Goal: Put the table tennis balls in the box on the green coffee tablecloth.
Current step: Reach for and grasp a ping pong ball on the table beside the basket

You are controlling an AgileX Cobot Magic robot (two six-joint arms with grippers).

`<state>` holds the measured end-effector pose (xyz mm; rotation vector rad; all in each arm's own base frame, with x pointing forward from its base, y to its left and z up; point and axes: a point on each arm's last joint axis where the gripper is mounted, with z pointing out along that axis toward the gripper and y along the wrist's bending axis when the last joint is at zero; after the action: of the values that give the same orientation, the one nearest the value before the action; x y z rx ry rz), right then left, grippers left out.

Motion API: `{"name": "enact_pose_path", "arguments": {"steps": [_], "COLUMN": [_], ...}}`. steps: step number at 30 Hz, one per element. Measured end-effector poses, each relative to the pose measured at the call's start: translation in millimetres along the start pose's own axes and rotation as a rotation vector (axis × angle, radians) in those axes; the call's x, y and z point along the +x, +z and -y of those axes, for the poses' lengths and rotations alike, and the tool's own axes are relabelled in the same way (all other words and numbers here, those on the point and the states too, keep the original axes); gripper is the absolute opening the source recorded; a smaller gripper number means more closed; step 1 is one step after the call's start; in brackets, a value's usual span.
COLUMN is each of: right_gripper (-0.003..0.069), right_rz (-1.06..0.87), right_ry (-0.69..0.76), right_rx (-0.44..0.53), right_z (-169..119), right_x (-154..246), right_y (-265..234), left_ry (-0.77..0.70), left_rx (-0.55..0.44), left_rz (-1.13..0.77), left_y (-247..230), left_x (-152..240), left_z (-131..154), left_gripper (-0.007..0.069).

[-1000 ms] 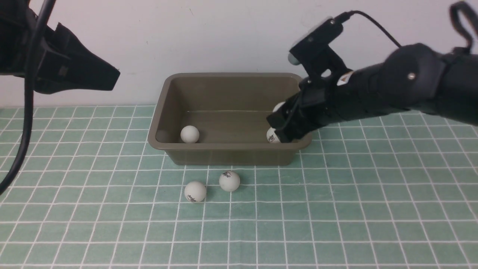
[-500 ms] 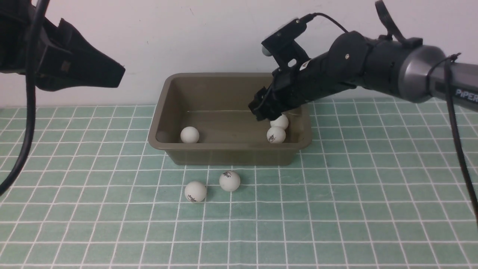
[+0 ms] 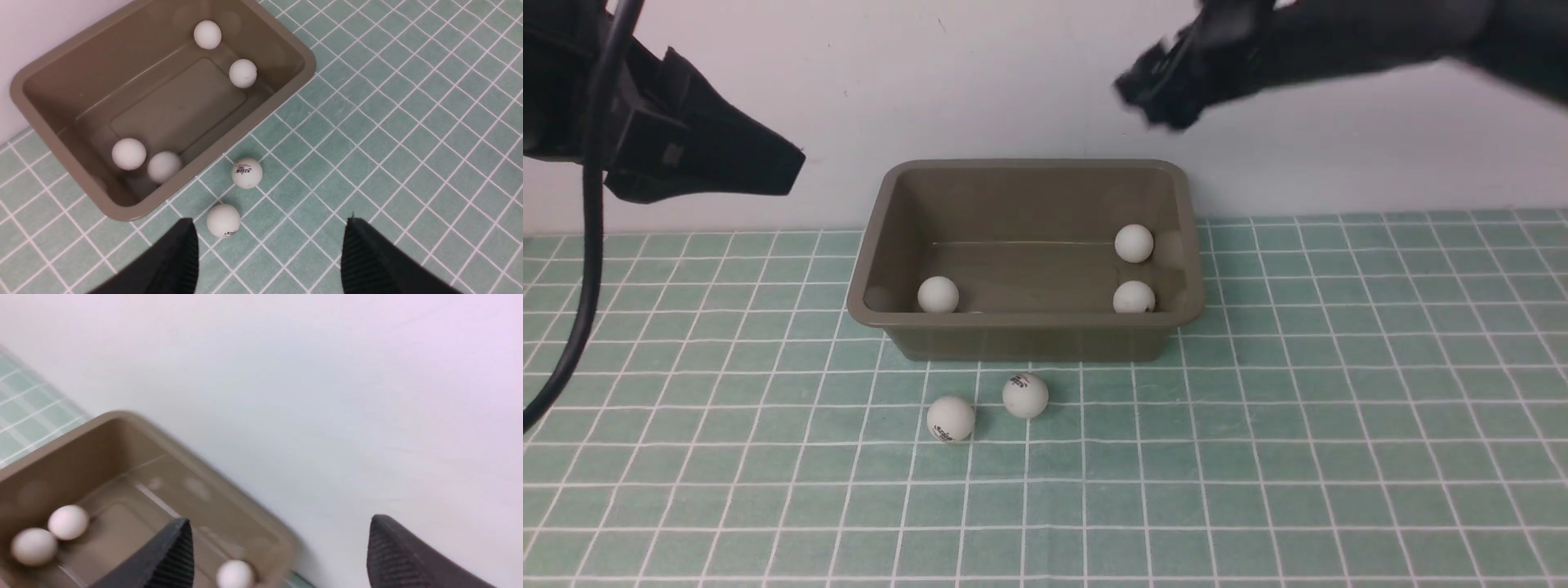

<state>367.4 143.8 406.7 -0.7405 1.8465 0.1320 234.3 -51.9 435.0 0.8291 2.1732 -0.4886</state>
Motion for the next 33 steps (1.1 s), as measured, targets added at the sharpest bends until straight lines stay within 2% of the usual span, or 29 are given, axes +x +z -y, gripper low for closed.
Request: {"name": "enact_pose_path", "arguments": {"steps": [3,6,13,18,25,33], "right_gripper": [0.0516,0.0516,0.0516,0.0516,0.0516,0.0516], "right_rz": [0.016,0.021,0.013,0.032,0.044,0.062], "right_ry": [0.007,0.002,0.016,0.038,0.076,0.089], "right_rx": [0.07,0.116,0.124,0.128,0.131,0.139], "right_z": [14,17,4,-5,-21,-34], "right_x": [-15,-26,-31,-22,3,33], "right_y": [-52,-104,-190,-220,-252,-264], "left_ry": [0.0,-0.007,-0.076,-0.139,-0.251,-0.417], "left_rx": [0.001,0.011,0.065,0.09,0.05,0.031], "left_rz": [-0.002,-0.019,-0.095,-0.128,-0.189,-0.261], "left_y": [1,9,46,63,71,69], "left_x": [0,0,5,9,17,50], "left_z": [-1,-7,-32,-43,-50,-33], "left_gripper": [0.0426,0.0426,0.0426,0.0426,0.0426,0.0388]}}
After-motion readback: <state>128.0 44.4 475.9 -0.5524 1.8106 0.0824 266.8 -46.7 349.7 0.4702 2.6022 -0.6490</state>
